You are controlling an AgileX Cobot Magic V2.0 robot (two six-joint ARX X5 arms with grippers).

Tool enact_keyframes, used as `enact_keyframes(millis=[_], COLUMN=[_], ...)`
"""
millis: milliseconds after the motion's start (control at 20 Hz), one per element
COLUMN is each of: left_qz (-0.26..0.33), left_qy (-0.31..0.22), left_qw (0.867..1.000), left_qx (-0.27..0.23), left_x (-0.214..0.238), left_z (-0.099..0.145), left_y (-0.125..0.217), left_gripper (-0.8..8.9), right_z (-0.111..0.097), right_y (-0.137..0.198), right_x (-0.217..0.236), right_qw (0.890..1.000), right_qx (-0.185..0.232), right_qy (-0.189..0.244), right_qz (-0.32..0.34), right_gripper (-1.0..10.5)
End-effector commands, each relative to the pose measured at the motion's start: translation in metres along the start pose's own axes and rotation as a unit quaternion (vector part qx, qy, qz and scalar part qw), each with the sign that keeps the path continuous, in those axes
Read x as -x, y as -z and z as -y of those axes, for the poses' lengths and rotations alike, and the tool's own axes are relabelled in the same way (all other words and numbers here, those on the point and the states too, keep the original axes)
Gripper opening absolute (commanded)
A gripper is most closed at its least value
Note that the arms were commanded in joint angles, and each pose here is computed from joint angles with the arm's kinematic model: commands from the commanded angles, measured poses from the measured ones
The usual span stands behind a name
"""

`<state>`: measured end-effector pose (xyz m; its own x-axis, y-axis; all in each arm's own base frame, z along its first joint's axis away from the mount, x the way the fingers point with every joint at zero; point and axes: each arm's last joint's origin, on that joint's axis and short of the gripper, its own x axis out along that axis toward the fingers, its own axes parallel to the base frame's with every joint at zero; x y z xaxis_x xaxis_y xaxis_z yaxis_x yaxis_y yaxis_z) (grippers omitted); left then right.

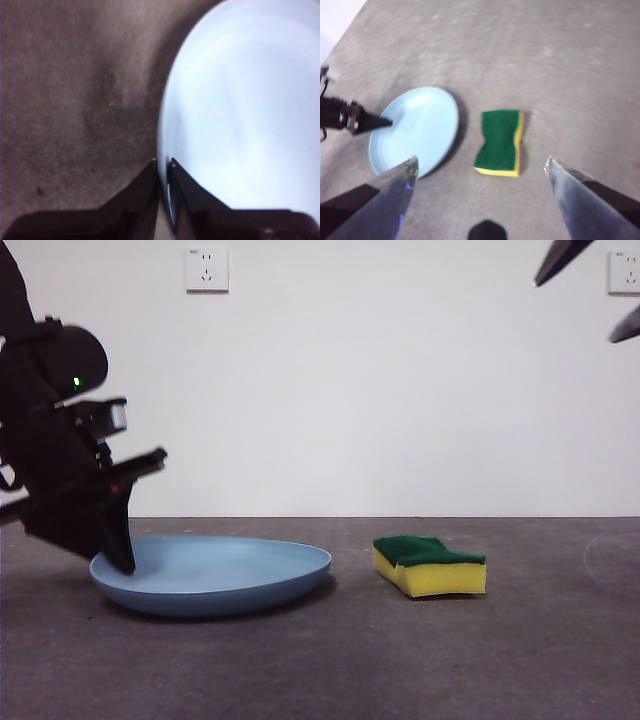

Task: Pick up the plate,pick up the cloth,clean the plate with the cloth

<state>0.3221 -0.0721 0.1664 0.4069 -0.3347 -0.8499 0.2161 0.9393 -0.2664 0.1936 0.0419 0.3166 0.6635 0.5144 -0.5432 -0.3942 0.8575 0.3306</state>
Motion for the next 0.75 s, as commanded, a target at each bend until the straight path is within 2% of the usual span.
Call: enact_keyframes(millis=[50, 150, 400, 600, 750], left_qz=[0.000, 0.020, 0.091, 0.140, 0.157], left_qy=[-0.003, -0.001, 0.007, 0.011, 0.013], left_qw=[1.000, 0.999, 0.995, 0.989, 0.986], left_qx=[-0.019, -0.026, -0.044, -0.056, -0.060], left_x=[0.015, 0.035, 0.098, 0.143, 0.164], left_z=[0.007, 0.014, 0.030, 0.039, 0.043], left_y=[0.003, 0.001, 0.005, 0.016, 0.026], left_gripper=[-0.08, -0.08, -0.08, -0.08, -0.08], right_z=[-0.007, -0.012, -0.023, -0.027, -0.022], right_y=[-0.010, -0.020, -0.034, -0.038, -0.028], right_x=[-0.013, -0.032, -0.098, -0.150, -0.182], right_qw=[0.999, 0.998, 0.989, 0.980, 0.971], right_qx=[0.027, 0.041, 0.089, 0.107, 0.116], right_qy=[-0.017, -0.028, 0.025, 0.052, 0.069], right_qz=[-0.014, -0.038, -0.117, -0.162, -0.199], right_gripper=[4.4, 4.4, 4.3, 4.3, 4.3])
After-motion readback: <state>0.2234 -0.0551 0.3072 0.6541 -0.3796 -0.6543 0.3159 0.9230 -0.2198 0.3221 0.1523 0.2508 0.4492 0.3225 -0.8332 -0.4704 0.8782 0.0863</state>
